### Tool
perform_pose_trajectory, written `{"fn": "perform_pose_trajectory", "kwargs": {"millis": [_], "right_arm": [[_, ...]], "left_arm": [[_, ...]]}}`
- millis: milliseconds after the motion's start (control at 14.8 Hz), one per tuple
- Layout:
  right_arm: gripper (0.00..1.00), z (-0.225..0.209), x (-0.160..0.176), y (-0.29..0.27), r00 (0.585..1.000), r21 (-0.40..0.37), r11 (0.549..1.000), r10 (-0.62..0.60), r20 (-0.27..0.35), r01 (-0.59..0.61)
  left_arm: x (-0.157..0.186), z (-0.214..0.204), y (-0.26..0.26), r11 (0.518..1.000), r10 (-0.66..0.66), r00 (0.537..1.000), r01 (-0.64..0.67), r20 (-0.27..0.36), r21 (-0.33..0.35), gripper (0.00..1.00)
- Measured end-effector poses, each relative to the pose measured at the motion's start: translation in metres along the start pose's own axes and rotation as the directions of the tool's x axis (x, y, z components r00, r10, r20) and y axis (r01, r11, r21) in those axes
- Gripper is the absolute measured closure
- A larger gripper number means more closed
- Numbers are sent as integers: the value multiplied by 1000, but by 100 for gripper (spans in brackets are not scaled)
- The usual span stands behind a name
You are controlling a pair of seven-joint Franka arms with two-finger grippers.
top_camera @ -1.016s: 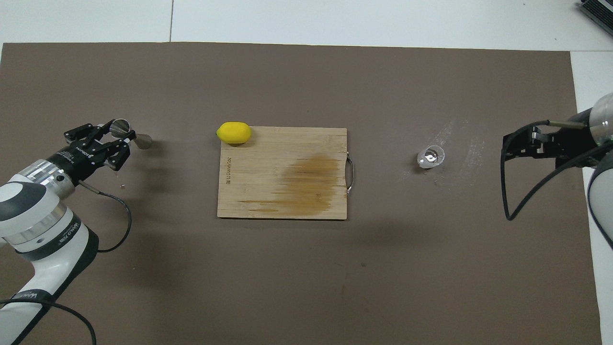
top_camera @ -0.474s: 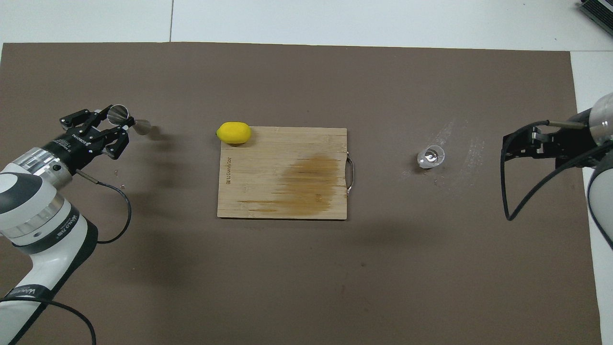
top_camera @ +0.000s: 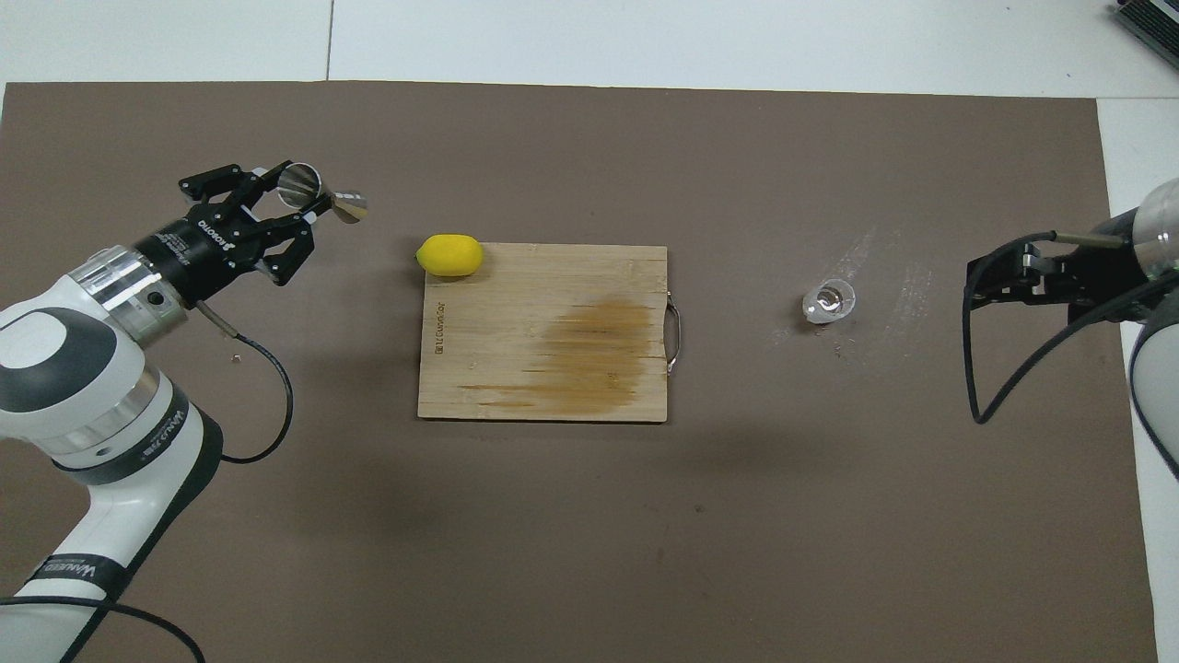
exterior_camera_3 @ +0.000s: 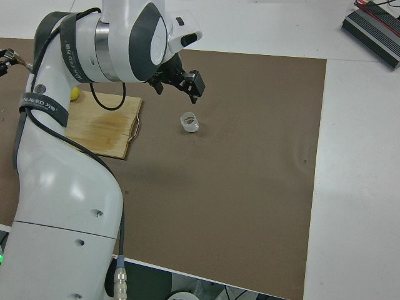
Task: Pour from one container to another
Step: 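Lift the metal cup with the left gripper toward the wooden board, then lower the metal cup onto the board while the right gripper reaches the glass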
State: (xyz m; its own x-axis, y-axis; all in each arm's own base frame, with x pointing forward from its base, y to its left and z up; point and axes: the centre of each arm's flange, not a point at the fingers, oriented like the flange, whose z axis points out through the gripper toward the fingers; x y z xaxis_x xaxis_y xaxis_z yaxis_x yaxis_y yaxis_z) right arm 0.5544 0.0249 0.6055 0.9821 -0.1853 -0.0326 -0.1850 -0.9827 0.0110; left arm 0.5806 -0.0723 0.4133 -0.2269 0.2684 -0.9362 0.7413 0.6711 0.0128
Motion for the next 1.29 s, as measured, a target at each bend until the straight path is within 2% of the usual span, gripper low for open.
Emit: {"fn": "perform_pose_trajectory", "kwargs": {"millis": [203,271,339,474,745,1016,1287], "right_arm": [[3,-2,1,0,1000,3,1000,1,-14,-1],[3,-2,2,1,1000,5,1000,3,-19,-2],[8,-2,3,3,1000,5,1000,7,-22,-7],[10,-2,4,6,999,6,999,43,-22,-43],[9,-2,4,5,969,14,969,248,-19,-247],[9,5,7,1,891,61,889,453,32,-454],[9,30,27,-6,761,85,757,644,77,-648]], "left_arm": [[-30,32,-41,995,0,999,-4,38,102,49],[-36,43,-58,991,14,999,-19,37,132,49],[-40,54,-77,988,34,999,-38,25,151,49],[-45,73,-113,984,74,997,-71,-11,164,49],[-44,98,-168,979,126,989,-112,-73,170,49],[-43,133,-205,981,137,983,-118,-124,151,49],[-26,166,-232,984,118,979,-92,-169,153,49]]}}
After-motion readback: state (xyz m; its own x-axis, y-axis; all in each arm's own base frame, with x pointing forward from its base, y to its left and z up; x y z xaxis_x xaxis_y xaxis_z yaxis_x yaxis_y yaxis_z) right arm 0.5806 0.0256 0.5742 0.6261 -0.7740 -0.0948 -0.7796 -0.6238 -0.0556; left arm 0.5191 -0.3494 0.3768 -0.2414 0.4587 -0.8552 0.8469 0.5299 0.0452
